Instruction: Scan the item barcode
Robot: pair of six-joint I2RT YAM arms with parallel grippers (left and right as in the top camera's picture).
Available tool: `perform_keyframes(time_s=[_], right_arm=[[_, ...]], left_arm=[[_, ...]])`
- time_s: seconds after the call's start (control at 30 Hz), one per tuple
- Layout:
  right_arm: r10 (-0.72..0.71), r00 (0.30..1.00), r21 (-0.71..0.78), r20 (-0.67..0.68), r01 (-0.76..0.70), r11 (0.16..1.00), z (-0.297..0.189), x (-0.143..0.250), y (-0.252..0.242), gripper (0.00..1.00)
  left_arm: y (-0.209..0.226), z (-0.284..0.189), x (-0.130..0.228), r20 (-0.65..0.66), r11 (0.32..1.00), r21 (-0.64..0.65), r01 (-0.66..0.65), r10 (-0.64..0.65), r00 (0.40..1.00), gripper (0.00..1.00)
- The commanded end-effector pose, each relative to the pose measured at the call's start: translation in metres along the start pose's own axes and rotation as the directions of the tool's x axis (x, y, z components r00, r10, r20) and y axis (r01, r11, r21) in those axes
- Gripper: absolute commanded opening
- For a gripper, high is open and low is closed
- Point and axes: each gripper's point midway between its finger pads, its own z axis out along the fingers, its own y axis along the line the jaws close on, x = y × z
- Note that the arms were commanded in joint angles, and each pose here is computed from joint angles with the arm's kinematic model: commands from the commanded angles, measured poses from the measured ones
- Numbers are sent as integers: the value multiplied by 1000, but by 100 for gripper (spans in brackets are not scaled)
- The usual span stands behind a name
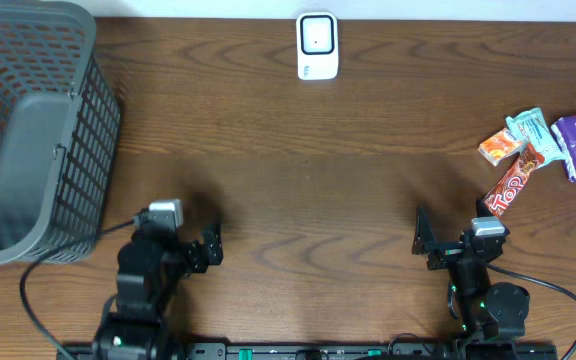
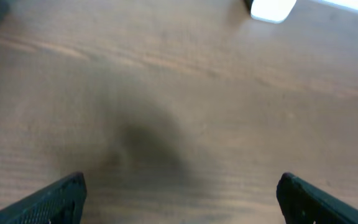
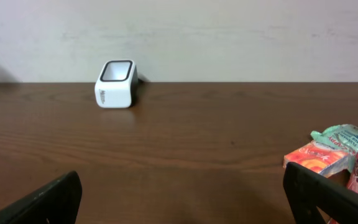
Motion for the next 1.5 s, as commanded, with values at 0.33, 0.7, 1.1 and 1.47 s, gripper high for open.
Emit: perform_keyframes(time_s=[0.33, 0.7, 1.1, 1.47], right_arm=[[10, 1000, -11, 1, -10, 1000, 0, 0, 2, 99], [10, 1000, -11, 1, -10, 1000, 0, 0, 2, 99], [10, 1000, -11, 1, -10, 1000, 0, 0, 2, 99], [10, 1000, -11, 1, -10, 1000, 0, 0, 2, 99]], left_arm=[[-4, -11, -19, 270, 993, 46, -107, 90, 959, 98], [6, -22, -45, 411, 994, 0, -114, 104, 906, 98], [19, -18, -38, 382, 985, -59, -161, 172, 908, 98], [19, -17, -37, 375, 970, -86, -226, 242, 895, 98]])
